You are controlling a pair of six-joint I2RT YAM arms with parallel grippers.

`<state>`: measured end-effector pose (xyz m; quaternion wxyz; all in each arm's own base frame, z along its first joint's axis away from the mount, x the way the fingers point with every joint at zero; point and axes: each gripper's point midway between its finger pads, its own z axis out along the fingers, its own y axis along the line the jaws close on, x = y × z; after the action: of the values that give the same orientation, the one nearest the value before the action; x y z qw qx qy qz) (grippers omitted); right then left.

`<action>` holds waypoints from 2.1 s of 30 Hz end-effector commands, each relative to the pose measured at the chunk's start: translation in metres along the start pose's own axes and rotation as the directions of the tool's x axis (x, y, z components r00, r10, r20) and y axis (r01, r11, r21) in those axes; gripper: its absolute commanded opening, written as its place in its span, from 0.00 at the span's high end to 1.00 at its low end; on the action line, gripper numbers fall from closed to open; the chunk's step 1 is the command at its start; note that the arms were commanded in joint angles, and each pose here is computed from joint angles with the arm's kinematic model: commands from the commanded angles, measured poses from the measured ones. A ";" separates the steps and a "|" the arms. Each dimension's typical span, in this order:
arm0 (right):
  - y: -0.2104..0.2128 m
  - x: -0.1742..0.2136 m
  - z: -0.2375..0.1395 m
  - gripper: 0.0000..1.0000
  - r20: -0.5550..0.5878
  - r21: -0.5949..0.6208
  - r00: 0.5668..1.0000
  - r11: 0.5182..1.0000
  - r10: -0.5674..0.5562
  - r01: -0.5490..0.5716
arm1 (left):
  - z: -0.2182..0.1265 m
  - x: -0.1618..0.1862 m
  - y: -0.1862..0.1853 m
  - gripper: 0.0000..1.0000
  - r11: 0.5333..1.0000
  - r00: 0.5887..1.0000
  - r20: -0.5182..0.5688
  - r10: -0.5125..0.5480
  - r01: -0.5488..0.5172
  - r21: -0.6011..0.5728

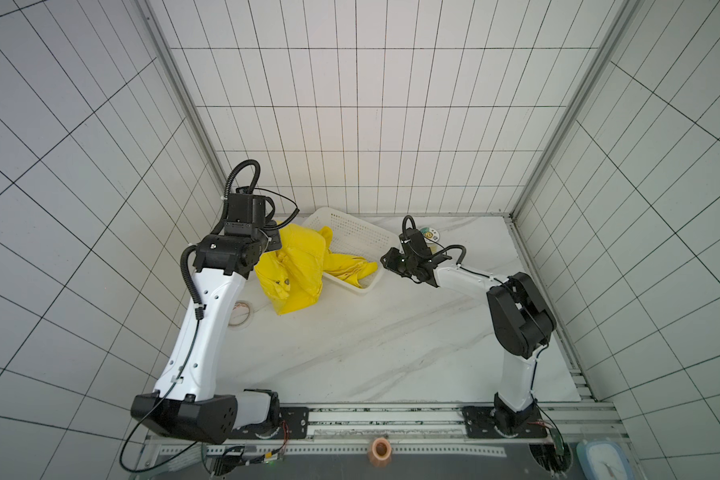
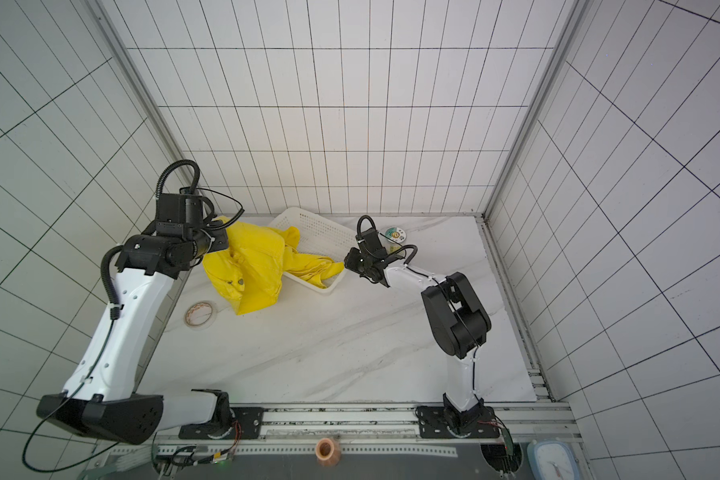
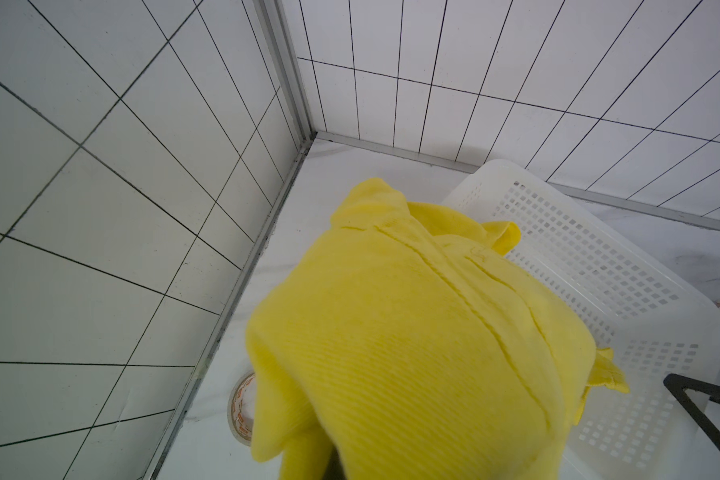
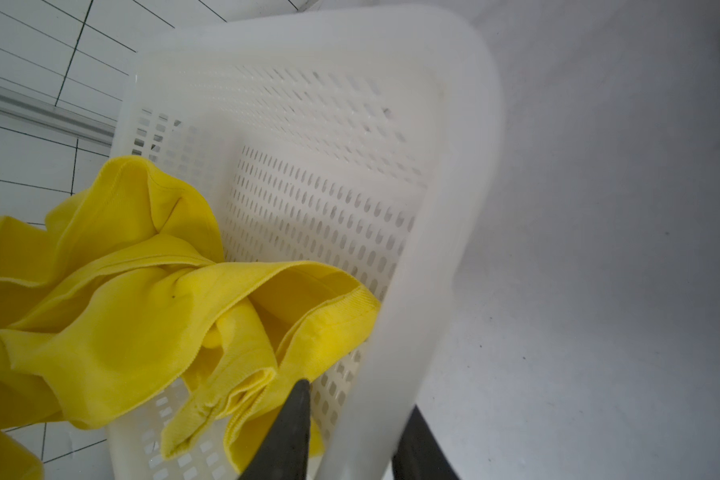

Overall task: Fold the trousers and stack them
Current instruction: 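Lift the trousers out with the left gripper while the right grasps the basket rim, then slide the basket away with the right gripper while the left lowers the trousers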

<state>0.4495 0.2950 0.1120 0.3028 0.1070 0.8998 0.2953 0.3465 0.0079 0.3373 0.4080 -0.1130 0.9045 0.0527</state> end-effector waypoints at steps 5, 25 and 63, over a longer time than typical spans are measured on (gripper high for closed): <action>0.005 -0.044 -0.003 0.81 0.100 0.094 0.994 0.995 -0.034 0.024 | -0.018 -0.001 0.002 1.00 0.999 0.999 0.024 -0.042 0.041 0.025; -0.069 -0.176 0.008 0.88 0.315 0.288 0.945 0.958 -0.092 -0.003 | -0.105 0.014 0.114 1.00 0.910 0.983 0.125 -0.134 0.172 -0.378; -0.045 -0.201 0.053 0.63 0.178 0.188 0.940 0.948 -0.291 0.258 | -0.038 0.074 -0.133 1.00 0.870 0.983 -0.115 -0.143 0.180 0.458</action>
<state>0.6314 0.2060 0.1130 0.3962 0.0501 0.9047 0.1485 0.2911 -0.0981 0.2845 0.3570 -0.0830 0.9250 -0.1006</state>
